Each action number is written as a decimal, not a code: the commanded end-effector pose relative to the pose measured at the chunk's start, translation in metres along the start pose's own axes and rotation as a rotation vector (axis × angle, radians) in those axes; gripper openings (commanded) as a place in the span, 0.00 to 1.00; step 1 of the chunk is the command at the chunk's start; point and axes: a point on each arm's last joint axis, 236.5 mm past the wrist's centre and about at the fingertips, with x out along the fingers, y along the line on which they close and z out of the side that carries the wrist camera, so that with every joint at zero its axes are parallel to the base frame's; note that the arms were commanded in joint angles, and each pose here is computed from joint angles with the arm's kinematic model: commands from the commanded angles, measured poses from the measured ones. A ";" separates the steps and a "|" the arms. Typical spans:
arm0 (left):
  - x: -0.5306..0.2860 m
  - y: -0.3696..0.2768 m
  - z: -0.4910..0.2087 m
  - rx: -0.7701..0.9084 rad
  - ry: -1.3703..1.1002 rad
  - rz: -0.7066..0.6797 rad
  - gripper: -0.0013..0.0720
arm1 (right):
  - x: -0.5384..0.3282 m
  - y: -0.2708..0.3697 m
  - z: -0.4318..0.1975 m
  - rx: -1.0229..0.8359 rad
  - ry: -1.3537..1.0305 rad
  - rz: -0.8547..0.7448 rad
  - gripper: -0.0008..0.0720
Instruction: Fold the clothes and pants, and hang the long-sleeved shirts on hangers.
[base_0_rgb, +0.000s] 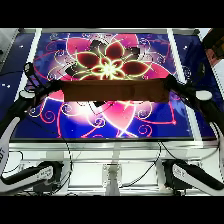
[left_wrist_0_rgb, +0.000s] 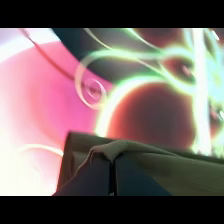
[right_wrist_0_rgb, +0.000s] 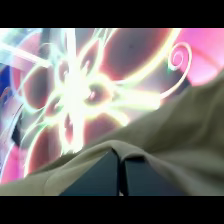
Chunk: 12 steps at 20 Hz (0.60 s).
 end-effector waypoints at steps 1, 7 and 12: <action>0.016 0.017 0.013 -0.057 -0.083 0.090 0.04 | 0.049 -0.021 0.006 0.015 0.013 -0.060 0.03; 0.064 -0.009 -0.001 -0.046 0.030 0.005 0.04 | 0.080 -0.058 -0.021 0.056 0.087 -0.129 0.03; 0.080 -0.010 -0.018 -0.041 0.074 0.002 0.14 | 0.083 -0.063 -0.026 0.059 0.102 -0.137 0.12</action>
